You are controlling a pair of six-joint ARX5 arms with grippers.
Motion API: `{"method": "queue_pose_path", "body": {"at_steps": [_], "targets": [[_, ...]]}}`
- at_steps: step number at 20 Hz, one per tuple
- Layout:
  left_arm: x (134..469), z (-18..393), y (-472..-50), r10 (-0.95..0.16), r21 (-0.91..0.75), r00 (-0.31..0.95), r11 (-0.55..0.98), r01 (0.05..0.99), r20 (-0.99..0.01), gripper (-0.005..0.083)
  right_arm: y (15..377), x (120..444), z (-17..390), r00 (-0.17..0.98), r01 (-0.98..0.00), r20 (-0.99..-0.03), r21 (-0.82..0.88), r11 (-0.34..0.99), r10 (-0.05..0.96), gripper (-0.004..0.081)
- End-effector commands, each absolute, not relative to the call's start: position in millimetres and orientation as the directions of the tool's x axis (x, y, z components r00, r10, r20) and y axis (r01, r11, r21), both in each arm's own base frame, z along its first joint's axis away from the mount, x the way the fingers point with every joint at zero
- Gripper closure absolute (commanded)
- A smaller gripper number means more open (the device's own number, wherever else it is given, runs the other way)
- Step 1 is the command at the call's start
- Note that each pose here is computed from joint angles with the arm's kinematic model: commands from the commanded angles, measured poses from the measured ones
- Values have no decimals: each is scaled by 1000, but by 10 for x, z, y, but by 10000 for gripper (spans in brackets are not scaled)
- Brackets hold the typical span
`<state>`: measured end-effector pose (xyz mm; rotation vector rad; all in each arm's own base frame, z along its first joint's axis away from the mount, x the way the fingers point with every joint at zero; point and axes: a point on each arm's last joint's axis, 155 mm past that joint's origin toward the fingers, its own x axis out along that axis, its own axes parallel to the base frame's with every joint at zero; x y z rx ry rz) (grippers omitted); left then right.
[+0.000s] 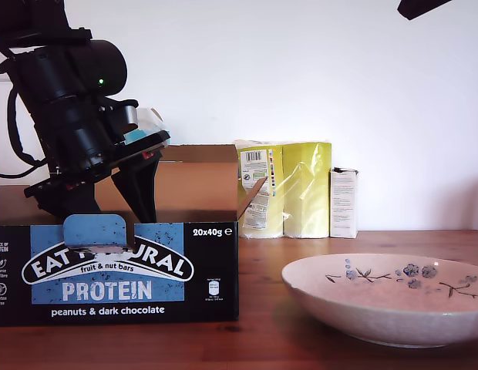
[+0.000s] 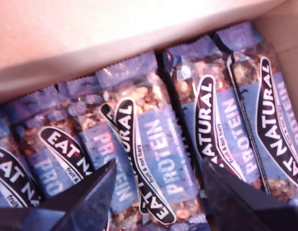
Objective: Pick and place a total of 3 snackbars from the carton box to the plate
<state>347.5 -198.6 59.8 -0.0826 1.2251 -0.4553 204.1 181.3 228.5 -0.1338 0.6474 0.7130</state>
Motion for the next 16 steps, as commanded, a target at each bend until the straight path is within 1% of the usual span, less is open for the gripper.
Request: {"method": "queue_pose_path", "body": {"at_steps": [1,7,10,16], "targets": [[3509,569,-2018,-382,-303,266,906,295,-885,254,1825,2050,2355,580,-650,-578,96,754,574,783],[3478,348,-2030,-374,-309,215,908,282,-902,255,1826,2050,2355,580,-650,-578,97,754,574,783],[3532,349,-2058,-383,-313,232,905,289,-894,257,1826,2048,2354,580,-650,-578,97,754,574,783],[3468,303,-2089,-392,-328,200,899,289,-898,261,1832,2055,2367,583,-651,-573,96,753,576,783]]}}
